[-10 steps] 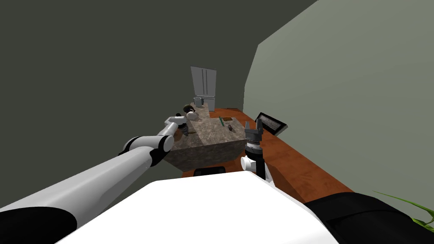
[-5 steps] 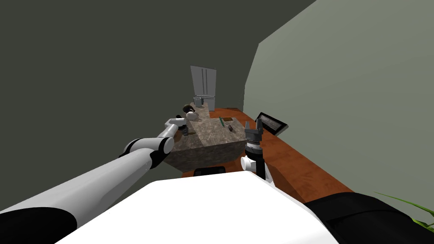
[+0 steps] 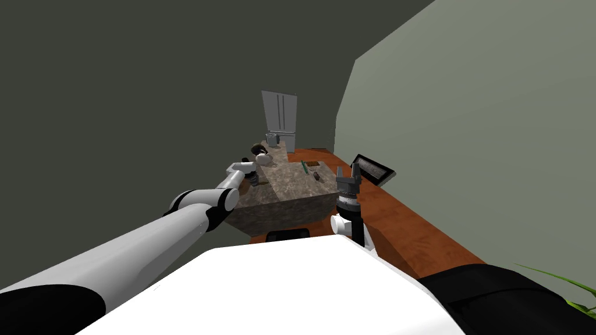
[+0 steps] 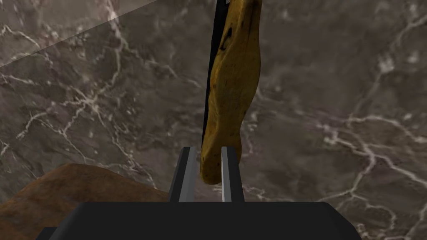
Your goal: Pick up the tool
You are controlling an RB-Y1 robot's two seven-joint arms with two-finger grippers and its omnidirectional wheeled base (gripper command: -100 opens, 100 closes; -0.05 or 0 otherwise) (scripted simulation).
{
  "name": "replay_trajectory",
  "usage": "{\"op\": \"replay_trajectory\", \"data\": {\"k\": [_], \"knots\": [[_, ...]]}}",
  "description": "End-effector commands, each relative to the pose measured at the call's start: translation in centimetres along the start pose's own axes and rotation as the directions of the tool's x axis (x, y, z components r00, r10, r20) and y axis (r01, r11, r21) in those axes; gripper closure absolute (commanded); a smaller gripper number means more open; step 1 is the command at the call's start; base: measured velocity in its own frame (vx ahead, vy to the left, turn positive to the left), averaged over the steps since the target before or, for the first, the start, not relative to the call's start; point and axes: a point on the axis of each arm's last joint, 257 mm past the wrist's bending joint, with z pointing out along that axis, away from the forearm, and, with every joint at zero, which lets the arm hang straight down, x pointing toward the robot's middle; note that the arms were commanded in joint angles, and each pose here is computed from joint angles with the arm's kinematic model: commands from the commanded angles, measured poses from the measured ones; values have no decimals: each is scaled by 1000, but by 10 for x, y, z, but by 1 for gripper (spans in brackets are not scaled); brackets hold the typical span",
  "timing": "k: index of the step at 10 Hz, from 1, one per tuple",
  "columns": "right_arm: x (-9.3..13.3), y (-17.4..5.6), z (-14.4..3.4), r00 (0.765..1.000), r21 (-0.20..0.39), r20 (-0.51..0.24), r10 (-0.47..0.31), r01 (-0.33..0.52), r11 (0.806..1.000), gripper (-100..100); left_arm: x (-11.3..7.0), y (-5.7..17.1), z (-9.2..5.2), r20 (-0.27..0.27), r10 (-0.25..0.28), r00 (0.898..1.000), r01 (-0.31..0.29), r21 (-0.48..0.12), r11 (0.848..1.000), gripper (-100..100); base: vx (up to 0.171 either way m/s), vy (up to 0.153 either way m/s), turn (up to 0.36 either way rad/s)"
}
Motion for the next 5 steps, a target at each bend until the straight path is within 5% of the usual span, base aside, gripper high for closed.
{"op": "replay_trajectory", "data": {"k": [1, 2, 4, 5], "knots": [[0, 0, 0, 1000, 0, 0, 0, 0, 1000, 0, 1, 3, 6, 0, -2, 1000, 2, 0, 1000, 100, 10, 3, 1], [0, 0, 0, 1000, 0, 0, 0, 0, 1000, 0, 3, -6, -9, 0, -1, 1000, 1, -3, 1000, 100, -34, 1, 6], [0, 0, 0, 1000, 0, 0, 0, 0, 1000, 0, 3, -8, -8, 0, -1, 1000, 1, 0, 1000, 100, -36, -2, -4], [0, 0, 0, 1000, 0, 0, 0, 0, 1000, 0, 3, -8, -9, 0, -1, 1000, 1, -1, 1000, 0, 0, 0, 0]]}}
